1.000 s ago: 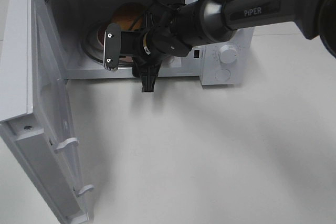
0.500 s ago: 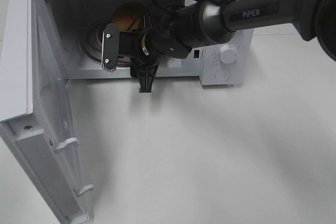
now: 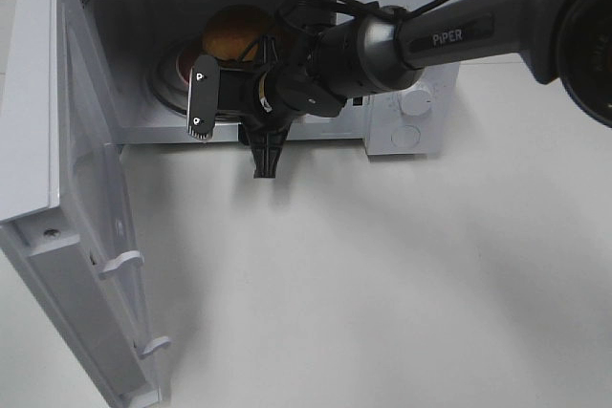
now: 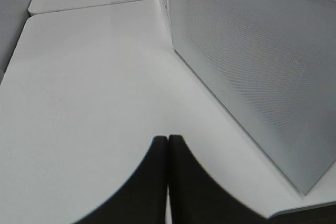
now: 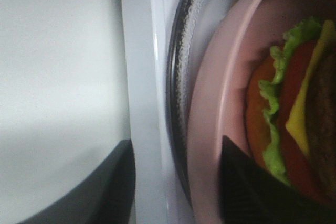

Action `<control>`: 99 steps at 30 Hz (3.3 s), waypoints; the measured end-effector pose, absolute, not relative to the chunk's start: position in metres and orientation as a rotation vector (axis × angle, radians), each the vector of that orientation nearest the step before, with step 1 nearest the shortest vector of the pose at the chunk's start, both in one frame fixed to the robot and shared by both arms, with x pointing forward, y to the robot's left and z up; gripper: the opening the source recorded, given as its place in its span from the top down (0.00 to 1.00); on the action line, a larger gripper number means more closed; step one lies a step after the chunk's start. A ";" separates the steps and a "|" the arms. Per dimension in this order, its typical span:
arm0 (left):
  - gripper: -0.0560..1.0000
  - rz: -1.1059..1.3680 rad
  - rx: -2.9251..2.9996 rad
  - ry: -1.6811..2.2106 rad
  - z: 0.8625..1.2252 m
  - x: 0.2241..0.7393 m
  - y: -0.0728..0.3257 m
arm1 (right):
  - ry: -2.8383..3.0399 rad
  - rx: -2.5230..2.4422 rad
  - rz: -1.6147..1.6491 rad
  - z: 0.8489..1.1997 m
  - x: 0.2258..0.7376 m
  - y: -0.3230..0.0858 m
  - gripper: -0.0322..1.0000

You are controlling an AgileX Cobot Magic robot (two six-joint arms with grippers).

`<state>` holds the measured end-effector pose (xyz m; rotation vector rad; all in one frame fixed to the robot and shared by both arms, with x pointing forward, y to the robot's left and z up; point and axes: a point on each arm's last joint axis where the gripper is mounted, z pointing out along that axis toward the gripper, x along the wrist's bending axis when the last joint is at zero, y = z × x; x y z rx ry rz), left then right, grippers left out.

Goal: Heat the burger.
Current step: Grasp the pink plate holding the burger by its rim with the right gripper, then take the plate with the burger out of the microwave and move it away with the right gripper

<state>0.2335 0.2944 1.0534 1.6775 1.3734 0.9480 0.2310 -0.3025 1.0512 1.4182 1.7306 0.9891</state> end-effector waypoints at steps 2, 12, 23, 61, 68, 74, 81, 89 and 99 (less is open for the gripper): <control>0.95 0.948 1.678 1.373 1.053 0.234 0.294 | 1.731 1.418 0.989 1.051 0.231 -0.302 0.37; 0.95 0.948 1.678 1.373 1.053 0.234 0.294 | 1.731 1.418 0.989 1.051 0.231 -0.302 0.37; 0.95 0.948 1.678 1.373 1.053 0.234 0.294 | 1.731 1.418 0.989 1.051 0.231 -0.302 0.37; 0.95 0.948 1.678 1.373 1.053 0.234 0.294 | 1.731 1.418 0.989 1.051 0.231 -0.302 0.37; 0.95 0.948 1.678 1.373 1.053 0.234 0.294 | 1.731 1.418 0.989 1.051 0.231 -0.302 0.37; 0.95 0.948 1.678 1.373 1.053 0.234 0.294 | 1.731 1.418 0.989 1.051 0.231 -0.302 0.37; 0.95 0.948 1.678 1.373 1.053 0.234 0.294 | 1.731 1.418 0.989 1.051 0.231 -0.302 0.37; 0.95 0.948 1.678 1.373 1.053 0.234 0.294 | 1.731 1.418 0.989 1.051 0.231 -0.302 0.37; 0.95 0.948 1.678 1.373 1.053 0.234 0.294 | 1.731 1.418 0.989 1.051 0.231 -0.302 0.37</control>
